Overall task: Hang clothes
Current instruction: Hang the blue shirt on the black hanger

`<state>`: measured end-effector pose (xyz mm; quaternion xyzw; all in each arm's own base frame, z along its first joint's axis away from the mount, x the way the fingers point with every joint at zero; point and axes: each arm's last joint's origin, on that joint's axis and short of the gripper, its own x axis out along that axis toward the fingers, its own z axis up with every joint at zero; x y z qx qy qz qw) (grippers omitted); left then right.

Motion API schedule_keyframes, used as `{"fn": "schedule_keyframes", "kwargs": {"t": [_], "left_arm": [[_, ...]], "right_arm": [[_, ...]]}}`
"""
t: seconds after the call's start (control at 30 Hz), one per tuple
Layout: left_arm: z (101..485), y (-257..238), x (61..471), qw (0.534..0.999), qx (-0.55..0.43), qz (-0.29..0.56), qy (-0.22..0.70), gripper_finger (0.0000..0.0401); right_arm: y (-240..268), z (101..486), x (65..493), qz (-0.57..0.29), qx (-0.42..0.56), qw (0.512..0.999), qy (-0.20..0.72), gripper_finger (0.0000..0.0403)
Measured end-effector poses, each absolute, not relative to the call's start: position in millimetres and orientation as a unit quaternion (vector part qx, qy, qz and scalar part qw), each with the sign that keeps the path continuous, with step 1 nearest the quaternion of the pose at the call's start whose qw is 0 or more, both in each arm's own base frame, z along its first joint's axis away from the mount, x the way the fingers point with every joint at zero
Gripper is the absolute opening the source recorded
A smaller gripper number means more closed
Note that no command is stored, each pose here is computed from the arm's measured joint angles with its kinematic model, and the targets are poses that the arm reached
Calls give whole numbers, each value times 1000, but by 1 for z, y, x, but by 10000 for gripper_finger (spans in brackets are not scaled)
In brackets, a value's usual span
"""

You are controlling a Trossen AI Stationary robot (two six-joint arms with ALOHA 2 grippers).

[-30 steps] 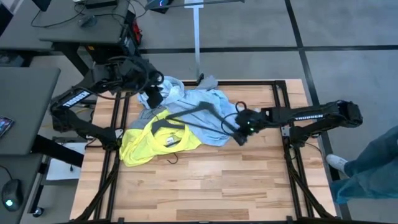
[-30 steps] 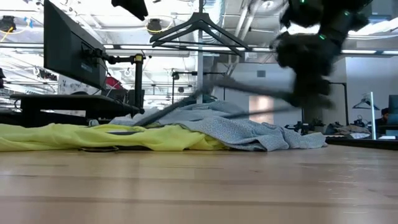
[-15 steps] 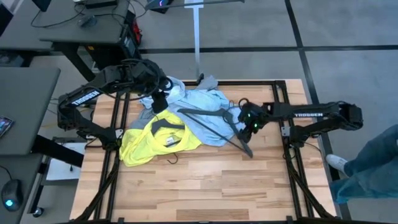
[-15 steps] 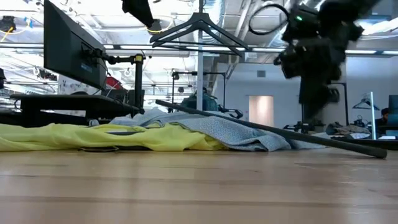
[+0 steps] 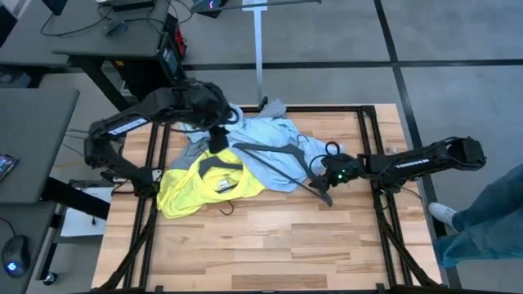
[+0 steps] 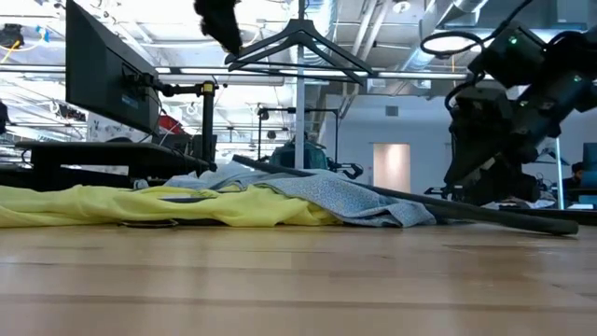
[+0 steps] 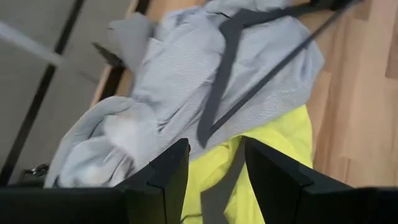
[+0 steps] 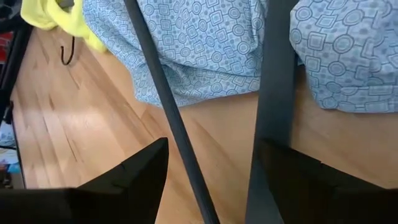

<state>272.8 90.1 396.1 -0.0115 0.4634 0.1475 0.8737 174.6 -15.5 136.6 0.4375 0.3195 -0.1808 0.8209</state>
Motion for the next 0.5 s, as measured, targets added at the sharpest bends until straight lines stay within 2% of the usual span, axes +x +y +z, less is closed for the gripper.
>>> {"fn": "schedule_keyframes", "kwargs": {"t": [0.23,0.5], "left_arm": [[350,93,359,915,36,22,402,140],[251,69,416,852,95,-95,506,140]], "right_arm": [[-16,161,177,-155,427,848,271,242],[-7,164,176,-130,420,855,274,242]]}}
